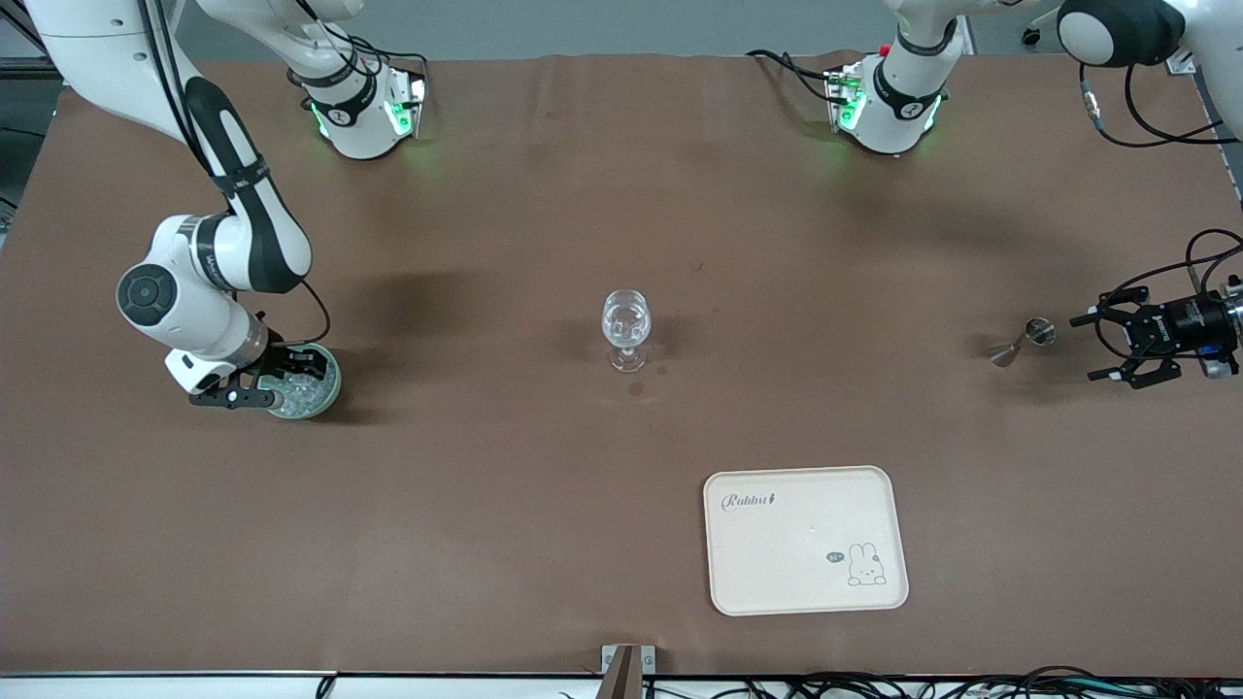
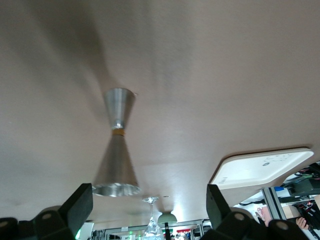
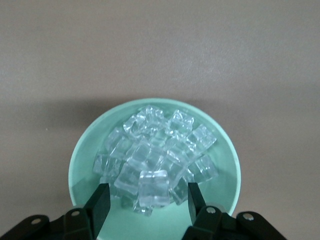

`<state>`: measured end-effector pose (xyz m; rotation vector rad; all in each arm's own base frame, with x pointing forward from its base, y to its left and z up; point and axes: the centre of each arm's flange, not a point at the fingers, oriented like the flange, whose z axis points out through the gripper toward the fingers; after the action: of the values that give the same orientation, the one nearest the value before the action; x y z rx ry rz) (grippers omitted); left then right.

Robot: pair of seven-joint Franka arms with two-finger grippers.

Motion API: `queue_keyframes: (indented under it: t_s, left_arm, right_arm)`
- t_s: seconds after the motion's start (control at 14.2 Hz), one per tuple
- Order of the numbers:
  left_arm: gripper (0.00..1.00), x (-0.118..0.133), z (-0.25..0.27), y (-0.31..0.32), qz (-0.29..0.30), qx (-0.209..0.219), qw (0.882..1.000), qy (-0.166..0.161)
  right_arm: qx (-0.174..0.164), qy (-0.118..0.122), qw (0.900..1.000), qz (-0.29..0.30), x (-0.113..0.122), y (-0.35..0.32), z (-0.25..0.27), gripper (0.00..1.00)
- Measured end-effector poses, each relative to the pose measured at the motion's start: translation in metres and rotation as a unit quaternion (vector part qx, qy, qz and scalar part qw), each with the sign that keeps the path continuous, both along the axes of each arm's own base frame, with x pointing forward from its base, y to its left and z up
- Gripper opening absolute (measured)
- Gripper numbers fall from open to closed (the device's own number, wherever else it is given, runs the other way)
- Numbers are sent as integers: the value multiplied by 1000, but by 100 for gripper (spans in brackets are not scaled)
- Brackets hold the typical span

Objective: Pour wine and add ice with both arms
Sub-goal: 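Grasp an ice cube with the right gripper while the left gripper grips the jigger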

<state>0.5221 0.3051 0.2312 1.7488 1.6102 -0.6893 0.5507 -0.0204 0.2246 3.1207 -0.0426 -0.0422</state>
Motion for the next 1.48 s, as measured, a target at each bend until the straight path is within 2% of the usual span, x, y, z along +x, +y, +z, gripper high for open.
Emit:
queue_keyframes:
  t_s: [0.35,0.56,0.84,0.98,1.06,1.13,1.2,1.27,1.48]
  left_arm:
    - [100,-10,-31,14,-6,-9,1000,-14]
    - [98,-17,-66,-6,10,-42,999,-3]
    - [95,-28,-93,-40,40,-82,996,-4]
    - [93,-27,-94,-44,42,-84,996,-5]
    - [86,-28,-94,-43,42,-84,996,-5]
    - [74,-28,-94,-42,43,-84,996,-5]
    - [63,-29,-94,-41,43,-83,996,-7]
    - [61,-30,-94,-39,43,-83,996,-10]
    - [62,-34,-95,-35,48,-83,995,-10]
  right_arm:
    - [-1,-4,1000,-1,1,-2,-7,71]
    - [-1,-4,1000,-1,1,-2,-8,71]
    - [-1,-3,1000,-1,1,-2,-8,65]
    - [-1,-4,1000,-1,2,-2,-7,48]
    - [-1,-6,1000,-1,3,-2,-6,43]
    - [-1,-6,1000,-1,5,-3,-4,41]
    - [-1,-3,1000,-1,7,-3,-2,33]
    - [-1,3,1000,-1,8,-3,0,28]
    - [-1,6,1000,-2,11,-3,2,27]
